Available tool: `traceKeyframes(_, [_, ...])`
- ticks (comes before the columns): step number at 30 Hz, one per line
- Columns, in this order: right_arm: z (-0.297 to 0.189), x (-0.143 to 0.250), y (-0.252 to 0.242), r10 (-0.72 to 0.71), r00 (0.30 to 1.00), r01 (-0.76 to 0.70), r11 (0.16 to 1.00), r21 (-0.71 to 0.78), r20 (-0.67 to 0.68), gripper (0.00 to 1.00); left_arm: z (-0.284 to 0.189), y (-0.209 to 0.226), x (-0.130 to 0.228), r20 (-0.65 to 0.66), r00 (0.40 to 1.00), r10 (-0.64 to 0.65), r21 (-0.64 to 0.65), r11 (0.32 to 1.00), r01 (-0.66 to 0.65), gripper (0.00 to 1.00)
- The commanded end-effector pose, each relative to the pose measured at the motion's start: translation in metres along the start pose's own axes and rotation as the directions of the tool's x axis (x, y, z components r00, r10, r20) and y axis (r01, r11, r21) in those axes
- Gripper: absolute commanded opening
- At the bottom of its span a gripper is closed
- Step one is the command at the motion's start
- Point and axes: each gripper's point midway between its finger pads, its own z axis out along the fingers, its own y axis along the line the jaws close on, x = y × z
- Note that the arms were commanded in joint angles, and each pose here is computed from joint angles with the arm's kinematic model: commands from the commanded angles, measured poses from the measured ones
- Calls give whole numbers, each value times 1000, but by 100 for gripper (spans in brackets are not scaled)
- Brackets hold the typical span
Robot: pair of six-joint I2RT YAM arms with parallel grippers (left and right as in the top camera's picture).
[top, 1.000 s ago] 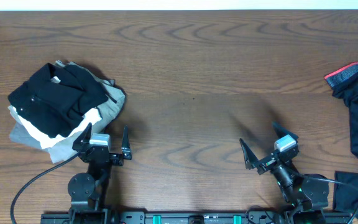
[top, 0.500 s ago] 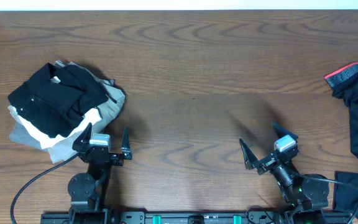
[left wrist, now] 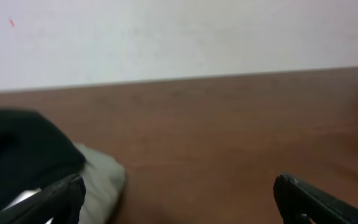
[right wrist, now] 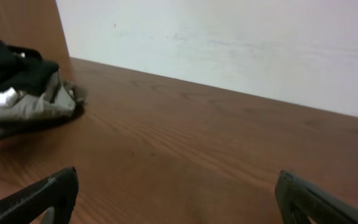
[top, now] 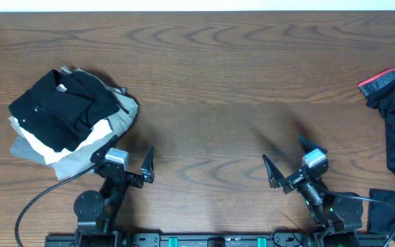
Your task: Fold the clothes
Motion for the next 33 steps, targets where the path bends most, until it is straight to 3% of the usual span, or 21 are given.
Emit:
traceKeyframes(1, [-1, -10, -3, 63, 998, -63, 998, 25, 16, 99, -3, 0, -11, -19, 999, -36, -12, 999, 36, 98])
traceKeyframes(7, [-6, -41, -29, 93, 995, -82, 977, 196, -46, 99, -1, 1, -71, -86, 995, -57, -38, 998, 54, 98])
traceKeyframes(12, [9, -48, -53, 189, 949, -101, 941, 323, -253, 99, 25, 9, -108, -283, 951, -121, -69, 992, 105, 98])
traceKeyframes(18, [54, -43, -85, 292, 791, -59, 911, 408, -538, 99, 69, 22, -119, -558, 803, -209, -126, 978, 167, 98])
traceKeyframes(22, [93, -53, -86, 335, 704, -112, 923, 367, -627, 99, 82, 25, -107, -702, 663, -261, -165, 965, 205, 98])
traceKeyframes(24, [110, -51, -70, 358, 642, -209, 932, 295, -678, 99, 85, 26, -97, -747, 604, -278, -183, 959, 214, 98])
traceKeyframes(26, [122, -51, -62, 325, 624, -236, 945, 225, -711, 99, 87, 22, -88, -772, 566, -290, -178, 953, 245, 98])
traceKeyframes(28, [130, -48, -74, 338, 616, -217, 941, 259, -712, 99, 85, 19, -80, -794, 530, -298, -182, 948, 262, 98])
traceKeyframes(29, [132, -48, -85, 363, 615, -202, 931, 305, -700, 97, 83, 19, -78, -801, 517, -301, -186, 947, 263, 98])
traceKeyframes(31, [129, -49, -122, 458, 612, -151, 868, 473, -645, 76, 81, 18, -76, -806, 508, -303, -189, 946, 264, 98])
traceKeyframes(33, [119, -51, -168, 549, 625, -83, 754, 652, -555, 61, 81, 18, -77, -805, 510, -303, -189, 946, 264, 98])
